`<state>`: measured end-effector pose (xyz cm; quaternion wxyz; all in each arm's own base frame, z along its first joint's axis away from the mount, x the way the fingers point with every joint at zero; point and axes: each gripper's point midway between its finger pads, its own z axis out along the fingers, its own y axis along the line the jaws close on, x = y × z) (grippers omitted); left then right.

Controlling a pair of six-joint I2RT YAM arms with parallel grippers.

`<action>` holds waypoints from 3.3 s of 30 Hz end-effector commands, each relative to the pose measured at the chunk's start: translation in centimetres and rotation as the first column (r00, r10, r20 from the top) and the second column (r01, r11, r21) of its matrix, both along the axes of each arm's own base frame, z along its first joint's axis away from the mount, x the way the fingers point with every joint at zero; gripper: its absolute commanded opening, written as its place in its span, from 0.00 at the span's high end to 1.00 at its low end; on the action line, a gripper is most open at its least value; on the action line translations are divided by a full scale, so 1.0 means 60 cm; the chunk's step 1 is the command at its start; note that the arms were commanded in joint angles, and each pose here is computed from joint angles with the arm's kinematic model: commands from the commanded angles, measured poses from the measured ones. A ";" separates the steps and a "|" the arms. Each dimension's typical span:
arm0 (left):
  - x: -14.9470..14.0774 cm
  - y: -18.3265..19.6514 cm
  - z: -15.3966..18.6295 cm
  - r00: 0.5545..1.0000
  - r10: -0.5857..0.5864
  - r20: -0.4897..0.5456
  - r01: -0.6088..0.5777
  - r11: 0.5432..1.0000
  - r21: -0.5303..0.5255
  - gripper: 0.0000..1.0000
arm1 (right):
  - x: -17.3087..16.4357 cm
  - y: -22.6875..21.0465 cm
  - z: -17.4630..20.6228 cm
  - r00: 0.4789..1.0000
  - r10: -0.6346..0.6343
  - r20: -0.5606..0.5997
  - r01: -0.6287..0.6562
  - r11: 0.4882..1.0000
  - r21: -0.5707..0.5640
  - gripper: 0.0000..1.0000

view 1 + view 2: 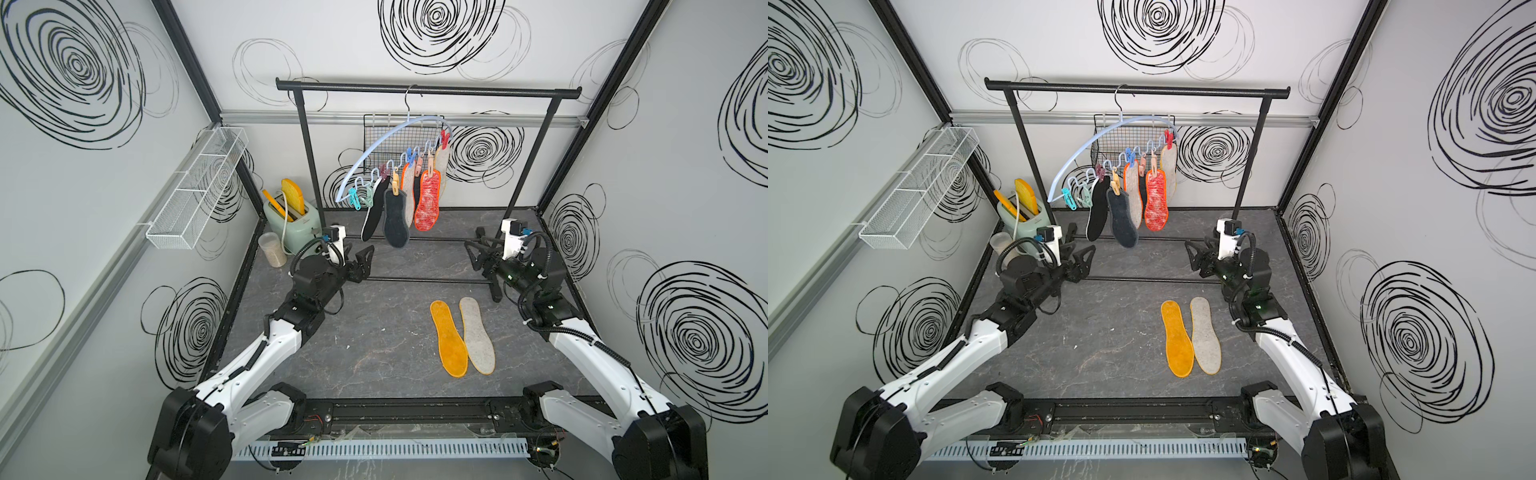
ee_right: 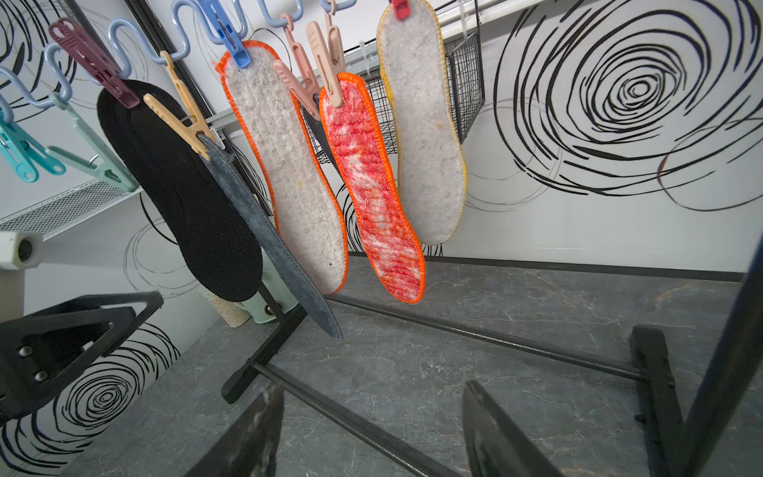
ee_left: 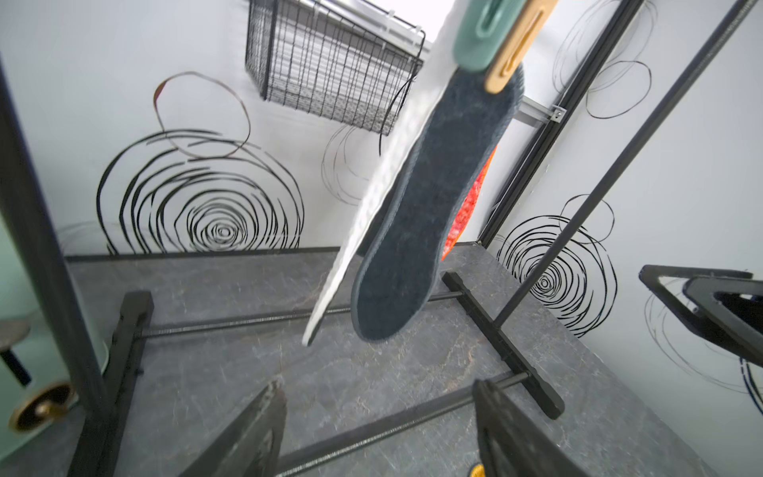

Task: Take the shoe insoles off the hanger
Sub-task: Remove the insole from the hanger, then open the clamp at the hanger.

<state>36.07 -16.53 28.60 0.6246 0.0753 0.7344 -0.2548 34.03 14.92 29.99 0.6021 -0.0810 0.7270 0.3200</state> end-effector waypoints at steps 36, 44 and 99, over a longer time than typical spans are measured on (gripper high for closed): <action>0.110 -0.017 0.130 0.910 -0.089 0.405 0.003 0.978 0.209 1.00 | -0.019 0.062 0.130 0.984 0.154 0.093 -0.158 0.986 0.045 0.35; 0.110 -0.018 0.122 0.912 -0.095 0.399 0.007 0.977 0.214 1.00 | -0.036 0.170 0.264 0.914 0.329 0.239 -0.332 0.943 -0.027 0.37; 0.142 0.048 0.110 0.907 -0.138 0.399 -0.071 0.881 0.468 1.00 | 0.082 0.384 0.321 0.233 0.777 0.584 -0.298 0.629 -0.718 0.47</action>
